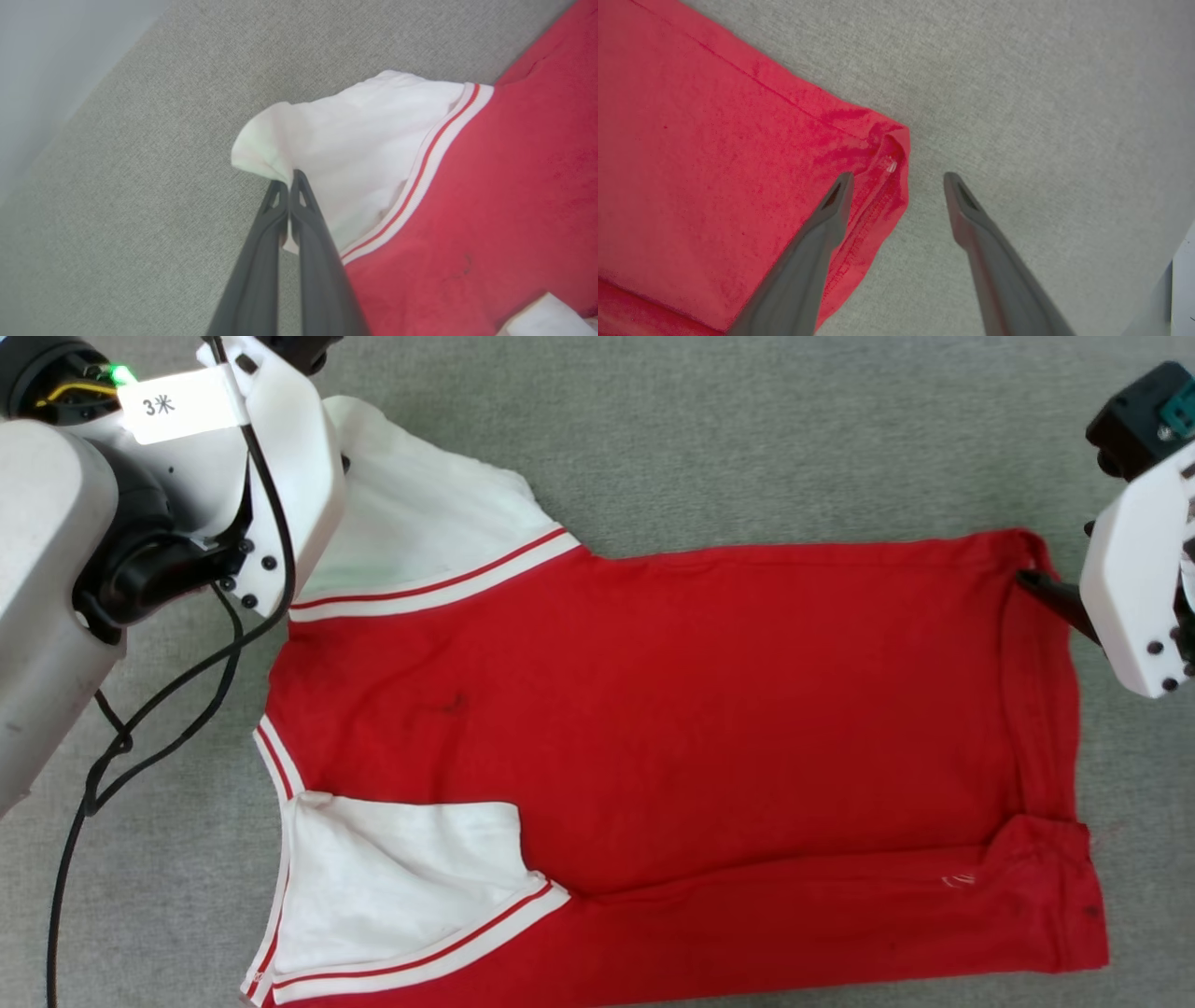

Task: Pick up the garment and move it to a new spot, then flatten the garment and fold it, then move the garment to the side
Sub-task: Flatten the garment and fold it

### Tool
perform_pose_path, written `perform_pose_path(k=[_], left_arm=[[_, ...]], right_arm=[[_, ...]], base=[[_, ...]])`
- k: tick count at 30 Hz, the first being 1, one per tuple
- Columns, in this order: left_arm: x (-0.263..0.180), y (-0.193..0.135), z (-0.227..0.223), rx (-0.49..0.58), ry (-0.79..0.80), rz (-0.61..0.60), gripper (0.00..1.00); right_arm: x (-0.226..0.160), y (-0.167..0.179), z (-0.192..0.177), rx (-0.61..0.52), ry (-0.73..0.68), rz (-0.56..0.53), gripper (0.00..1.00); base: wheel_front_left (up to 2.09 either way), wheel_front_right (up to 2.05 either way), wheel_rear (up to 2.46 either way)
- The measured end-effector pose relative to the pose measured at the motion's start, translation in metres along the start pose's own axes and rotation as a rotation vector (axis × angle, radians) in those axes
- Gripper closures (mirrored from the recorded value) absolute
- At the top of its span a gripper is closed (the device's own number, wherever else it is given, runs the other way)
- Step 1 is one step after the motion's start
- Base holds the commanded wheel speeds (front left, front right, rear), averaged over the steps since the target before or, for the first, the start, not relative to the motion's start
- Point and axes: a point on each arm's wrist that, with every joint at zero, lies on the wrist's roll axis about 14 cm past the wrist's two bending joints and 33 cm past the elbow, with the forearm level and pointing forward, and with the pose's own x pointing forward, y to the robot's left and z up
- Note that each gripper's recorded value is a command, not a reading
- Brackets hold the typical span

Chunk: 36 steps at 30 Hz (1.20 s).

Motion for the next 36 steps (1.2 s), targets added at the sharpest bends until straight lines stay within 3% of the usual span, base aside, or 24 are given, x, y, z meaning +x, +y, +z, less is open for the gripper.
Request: perform_pose_path(k=[7, 12, 13, 25, 36], left_arm=[[0.01, 0.006, -0.009, -0.015, 0.005, -0.002, 1.0], [0.012, 0.005, -0.011, -0.017, -0.002, -0.009, 1.0], [0.011, 0.005, -0.011, -0.02, -0.007, -0.009, 1.0], [-0.036, -0.013, 0.008, -0.01, -0.156, -0.007, 1.0], [-0.089, -0.064, -0.048, -0.034, -0.148, -0.032, 1.0]], right_arm=[[0.047, 0.016, -0.024, -0.015, 0.136, 0.054, 0.0], [0.056, 0.018, -0.031, -0.013, 0.137, 0.069, 0.0], [0.056, 0.018, -0.031, -0.014, 0.126, 0.068, 0.98], [0.011, 0.017, -0.008, -0.021, -0.108, 0.054, 1.0], [-0.038, 0.039, -0.029, -0.032, -0.27, 0.059, 1.0]], base=[[0.0, 0.0, 0.0], [0.0, 0.0, 0.0], [0.0, 0.0, 0.0], [0.0, 0.0, 0.0], [0.0, 0.0, 0.0]])
